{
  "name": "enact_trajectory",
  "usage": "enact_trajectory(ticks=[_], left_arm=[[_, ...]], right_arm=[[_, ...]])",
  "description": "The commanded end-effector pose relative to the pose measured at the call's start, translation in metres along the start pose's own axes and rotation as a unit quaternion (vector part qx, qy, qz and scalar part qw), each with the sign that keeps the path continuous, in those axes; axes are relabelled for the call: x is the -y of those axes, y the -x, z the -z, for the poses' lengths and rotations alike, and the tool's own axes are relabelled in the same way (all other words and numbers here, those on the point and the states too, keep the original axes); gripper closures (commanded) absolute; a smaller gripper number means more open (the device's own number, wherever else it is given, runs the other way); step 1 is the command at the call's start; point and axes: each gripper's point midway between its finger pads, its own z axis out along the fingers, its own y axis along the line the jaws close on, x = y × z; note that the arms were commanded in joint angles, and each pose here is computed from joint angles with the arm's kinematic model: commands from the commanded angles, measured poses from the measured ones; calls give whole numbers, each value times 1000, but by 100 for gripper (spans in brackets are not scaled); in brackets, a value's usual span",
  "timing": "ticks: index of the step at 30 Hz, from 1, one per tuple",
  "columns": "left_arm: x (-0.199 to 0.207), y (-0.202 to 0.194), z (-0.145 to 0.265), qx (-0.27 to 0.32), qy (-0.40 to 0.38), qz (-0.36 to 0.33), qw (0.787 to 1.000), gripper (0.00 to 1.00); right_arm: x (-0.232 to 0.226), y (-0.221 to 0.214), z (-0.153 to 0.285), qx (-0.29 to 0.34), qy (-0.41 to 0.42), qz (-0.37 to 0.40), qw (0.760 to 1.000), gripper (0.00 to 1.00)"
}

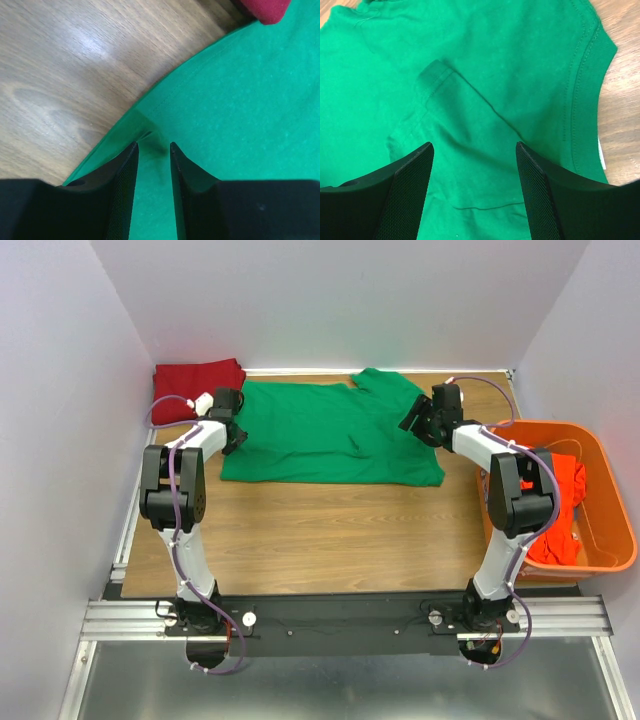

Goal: Fold and stack the t-shirts
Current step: Fold the flattened tshirt in 1/3 of the way

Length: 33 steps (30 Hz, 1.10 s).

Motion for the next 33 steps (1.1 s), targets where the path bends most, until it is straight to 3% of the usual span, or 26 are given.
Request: enact_trajectory(ticks=[1, 4, 5, 6, 10, 13, 26, 27, 28, 30, 33], left_arm=[[12, 5, -3, 4, -13, 10, 1000, 60], [15, 6, -4, 3, -18, 10, 1000, 64], [15, 7, -4, 5, -19, 8, 1000, 74], [16, 7, -4, 4, -21, 8, 1000, 74], [17, 8, -3, 6, -24, 5, 1000, 93], [18, 9, -2, 7, -26, 0, 1000, 100], [14, 31, 12, 30, -36, -2, 999, 100], [14, 30, 13, 27, -37, 1, 999, 97], [14, 26, 12, 23, -38, 3, 999, 84], [13, 25, 13, 23, -36, 12, 999, 73], [13, 21, 10, 17, -32, 18, 999, 70]], right_arm=[[12, -7, -4, -9, -18, 8, 1000, 27], [16, -9, -5, -12, -21, 8, 1000, 27], [20, -11, -6, -15, -26, 9, 1000, 27], [20, -11, -6, -15, -26, 9, 1000, 27], [23, -14, -8, -18, -30, 10, 999, 27], [25, -14, -10, -18, -33, 12, 999, 27], [34, -18, -23, -30, -41, 8, 999, 27], [33, -18, -23, -30, -40, 8, 999, 27], [33, -19, -23, -30, -40, 8, 999, 27], [33, -19, -23, -31, -40, 7, 999, 27], [33, -19, -23, -31, -40, 5, 999, 27]])
